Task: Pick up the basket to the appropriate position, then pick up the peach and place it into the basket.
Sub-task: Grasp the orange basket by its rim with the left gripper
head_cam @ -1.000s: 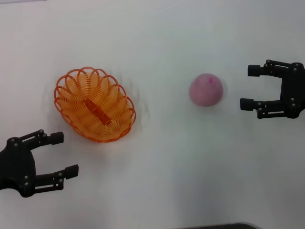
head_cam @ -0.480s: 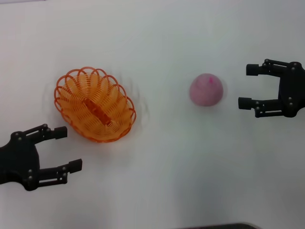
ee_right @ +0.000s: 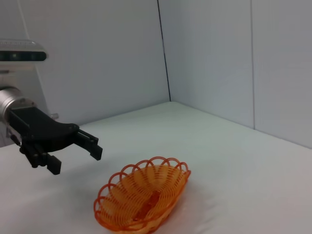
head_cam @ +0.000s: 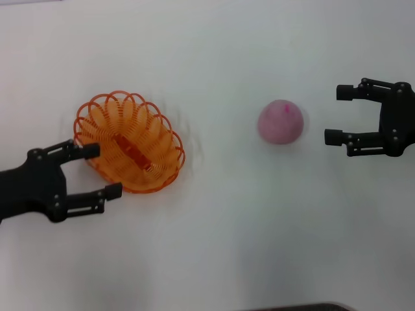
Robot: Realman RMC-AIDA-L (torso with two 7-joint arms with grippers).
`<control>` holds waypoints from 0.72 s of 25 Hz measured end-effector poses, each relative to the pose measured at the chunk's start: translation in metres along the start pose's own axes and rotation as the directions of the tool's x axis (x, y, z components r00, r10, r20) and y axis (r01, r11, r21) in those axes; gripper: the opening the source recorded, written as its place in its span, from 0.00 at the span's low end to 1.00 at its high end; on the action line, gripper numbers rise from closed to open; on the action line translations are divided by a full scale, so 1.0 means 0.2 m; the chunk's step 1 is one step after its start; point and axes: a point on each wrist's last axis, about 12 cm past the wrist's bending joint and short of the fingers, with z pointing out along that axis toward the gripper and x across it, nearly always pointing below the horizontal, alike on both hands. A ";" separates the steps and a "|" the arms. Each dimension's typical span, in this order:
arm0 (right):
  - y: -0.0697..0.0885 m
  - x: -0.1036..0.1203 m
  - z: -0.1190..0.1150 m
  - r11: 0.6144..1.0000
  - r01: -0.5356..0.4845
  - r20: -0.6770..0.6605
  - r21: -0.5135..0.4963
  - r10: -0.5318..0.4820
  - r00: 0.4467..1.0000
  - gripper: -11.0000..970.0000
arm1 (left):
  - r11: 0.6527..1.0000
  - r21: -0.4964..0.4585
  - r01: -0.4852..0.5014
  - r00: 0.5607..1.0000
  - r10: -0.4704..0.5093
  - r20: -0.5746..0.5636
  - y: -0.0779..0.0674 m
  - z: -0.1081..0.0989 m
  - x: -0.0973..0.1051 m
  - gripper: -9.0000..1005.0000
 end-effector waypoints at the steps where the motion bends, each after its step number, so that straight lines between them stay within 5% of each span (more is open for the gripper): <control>1: 0.00 0.00 0.00 1.000 0.000 0.000 0.001 0.000 1.000 0.97 | 1.000 -0.002 -0.002 1.000 0.002 0.001 0.01 0.01 -0.01 0.87; 18: 0.00 0.01 0.01 1.000 -0.006 0.003 0.015 0.006 1.000 0.97 | 0.994 -0.105 -0.044 0.998 0.047 0.034 0.18 0.15 -0.13 0.87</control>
